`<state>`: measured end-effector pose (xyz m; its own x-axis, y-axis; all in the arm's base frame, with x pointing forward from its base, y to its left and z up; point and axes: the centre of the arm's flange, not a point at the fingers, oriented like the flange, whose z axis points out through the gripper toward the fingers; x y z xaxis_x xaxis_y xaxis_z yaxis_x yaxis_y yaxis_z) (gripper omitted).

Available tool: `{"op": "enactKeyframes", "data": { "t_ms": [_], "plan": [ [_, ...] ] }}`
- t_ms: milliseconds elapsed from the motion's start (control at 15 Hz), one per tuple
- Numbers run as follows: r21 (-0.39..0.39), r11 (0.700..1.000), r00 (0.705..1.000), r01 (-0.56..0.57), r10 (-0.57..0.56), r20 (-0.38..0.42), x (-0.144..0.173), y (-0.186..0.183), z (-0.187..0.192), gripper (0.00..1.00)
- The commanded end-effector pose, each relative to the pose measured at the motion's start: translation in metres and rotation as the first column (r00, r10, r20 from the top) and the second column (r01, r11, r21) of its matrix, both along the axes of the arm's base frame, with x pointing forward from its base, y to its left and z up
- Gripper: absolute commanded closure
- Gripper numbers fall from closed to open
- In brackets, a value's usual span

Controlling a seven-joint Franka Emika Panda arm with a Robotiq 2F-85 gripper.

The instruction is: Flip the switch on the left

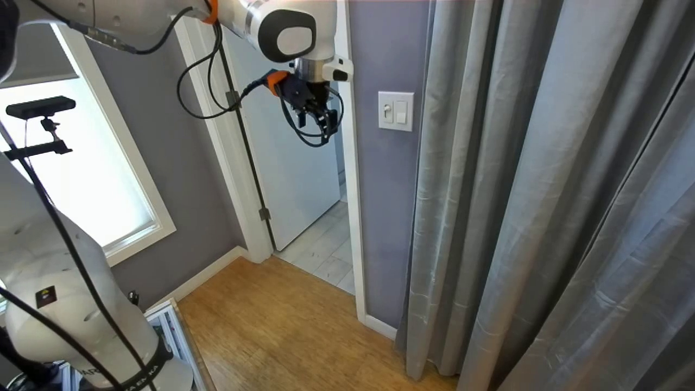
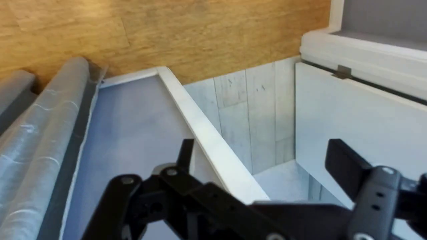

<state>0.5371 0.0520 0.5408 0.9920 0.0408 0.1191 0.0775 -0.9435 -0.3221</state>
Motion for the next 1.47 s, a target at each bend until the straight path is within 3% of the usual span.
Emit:
{"op": "enactKeyframes", "data": {
  "t_ms": [0,133,333,533,800,1200,1267,1400],
  "plan": [
    [0.170,0.985,0.994,-0.001,-0.017,0.107,0.032,-0.016,0.006,0.26],
    [0.263,0.965,0.986,-0.008,-0.036,0.160,0.045,-0.026,0.006,0.32],
    [0.408,0.913,0.975,-0.032,-0.061,0.215,0.062,-0.045,0.007,0.54],
    [0.540,0.839,0.959,-0.066,-0.097,0.268,0.076,-0.065,0.004,0.74],
    [0.684,0.727,0.948,-0.064,-0.168,0.268,0.095,-0.089,-0.009,0.99],
    [0.805,0.591,0.949,0.056,-0.282,0.140,0.128,-0.116,-0.043,1.00],
    [0.763,0.645,0.947,0.029,-0.261,0.185,0.104,-0.110,-0.039,0.99],
    [0.778,0.627,0.949,0.049,-0.272,0.160,0.113,-0.114,-0.050,0.99]
  ]
}}
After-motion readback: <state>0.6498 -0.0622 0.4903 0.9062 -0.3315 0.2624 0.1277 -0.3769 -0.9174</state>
